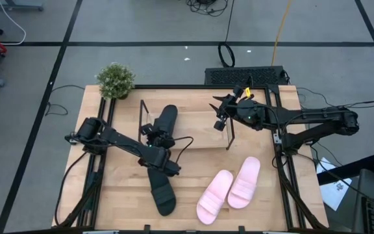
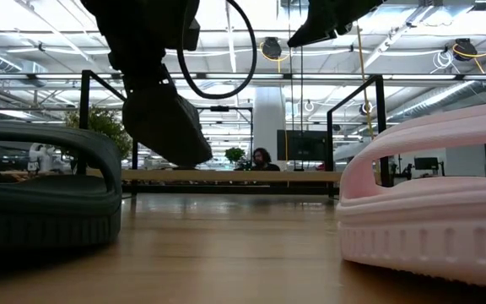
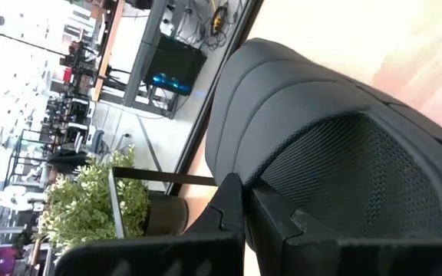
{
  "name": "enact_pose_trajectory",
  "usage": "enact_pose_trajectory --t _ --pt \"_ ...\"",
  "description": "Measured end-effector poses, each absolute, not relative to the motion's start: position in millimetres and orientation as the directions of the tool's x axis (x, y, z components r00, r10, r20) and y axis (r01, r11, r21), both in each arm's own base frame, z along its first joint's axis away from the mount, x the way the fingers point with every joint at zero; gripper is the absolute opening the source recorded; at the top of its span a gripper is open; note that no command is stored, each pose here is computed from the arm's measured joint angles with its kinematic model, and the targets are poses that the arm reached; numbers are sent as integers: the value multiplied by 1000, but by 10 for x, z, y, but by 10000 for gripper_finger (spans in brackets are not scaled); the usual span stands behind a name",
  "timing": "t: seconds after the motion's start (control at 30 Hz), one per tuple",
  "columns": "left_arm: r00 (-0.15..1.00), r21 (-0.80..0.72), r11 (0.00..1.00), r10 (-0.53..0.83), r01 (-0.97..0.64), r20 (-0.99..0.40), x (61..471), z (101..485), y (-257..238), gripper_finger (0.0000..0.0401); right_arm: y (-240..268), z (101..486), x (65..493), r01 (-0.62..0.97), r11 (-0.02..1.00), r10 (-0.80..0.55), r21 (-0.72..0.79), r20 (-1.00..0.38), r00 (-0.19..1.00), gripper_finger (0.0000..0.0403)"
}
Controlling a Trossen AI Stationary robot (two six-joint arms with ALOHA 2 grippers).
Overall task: Pick and place slides into the shelf
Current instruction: Put the left black pair of slide on the shelf
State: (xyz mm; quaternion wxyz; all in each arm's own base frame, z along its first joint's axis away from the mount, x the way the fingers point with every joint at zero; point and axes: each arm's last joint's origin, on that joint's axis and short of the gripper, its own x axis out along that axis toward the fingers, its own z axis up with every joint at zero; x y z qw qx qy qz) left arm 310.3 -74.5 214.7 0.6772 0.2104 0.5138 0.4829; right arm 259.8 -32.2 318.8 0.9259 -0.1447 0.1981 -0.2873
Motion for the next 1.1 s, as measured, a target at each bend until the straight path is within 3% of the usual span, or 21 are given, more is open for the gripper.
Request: enact_pose_trajectory --t 0.33,0.63,1.1 --pt "-44 774 469 844 -427 -535 3099 2125 -697 0 -322 3179 2595 470 793 -589 -388 -292 754 135" --pt "-142 788 423 836 -448 -530 2874 1845 -679 0 -321 3169 2591 474 796 -589 -376 -301 750 135" --pt "-121 772 433 833 -465 -540 2849 1848 -784 0 -322 3196 2601 486 795 -589 -362 -275 760 135"
